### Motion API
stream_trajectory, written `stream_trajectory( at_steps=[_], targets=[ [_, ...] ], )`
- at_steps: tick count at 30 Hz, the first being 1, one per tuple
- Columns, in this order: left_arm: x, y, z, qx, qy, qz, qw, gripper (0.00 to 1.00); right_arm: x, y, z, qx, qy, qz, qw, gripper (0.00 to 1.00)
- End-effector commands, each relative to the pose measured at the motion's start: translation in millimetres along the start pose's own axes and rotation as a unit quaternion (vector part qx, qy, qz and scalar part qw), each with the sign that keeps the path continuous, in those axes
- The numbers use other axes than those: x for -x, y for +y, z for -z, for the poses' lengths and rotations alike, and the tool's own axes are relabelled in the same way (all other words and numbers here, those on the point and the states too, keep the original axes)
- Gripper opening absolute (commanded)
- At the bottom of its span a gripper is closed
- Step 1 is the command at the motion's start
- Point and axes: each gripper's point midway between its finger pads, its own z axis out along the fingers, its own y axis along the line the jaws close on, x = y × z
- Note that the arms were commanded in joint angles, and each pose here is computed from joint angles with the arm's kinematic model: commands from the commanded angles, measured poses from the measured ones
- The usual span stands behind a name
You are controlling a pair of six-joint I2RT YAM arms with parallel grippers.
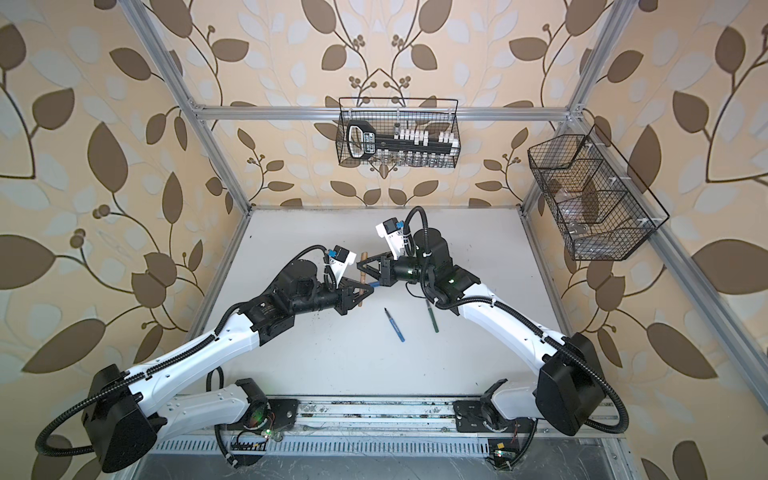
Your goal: Insert the pens into the pen caps
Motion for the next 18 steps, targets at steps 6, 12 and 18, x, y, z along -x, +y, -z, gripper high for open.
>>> stream_trajectory(
  at_steps=[6,12,18],
  targets=[
    [131,-42,47,-0.001,-0.182,-0.115,0.977,0.00,-83,0,-13,0.032,0.097,-0.069,0.992,0.00],
    [91,-42,21,-0.052,-0.098,-0.091,0.990,0.14,-35,-6,18,0.008,0.019,-0.050,0.999,0.00],
    [34,-37,5,-0.093,-0.008,-0.040,0.995,0.29,-6,-8,32,0.012,-0.031,-0.047,0.998,0.00]
  ],
)
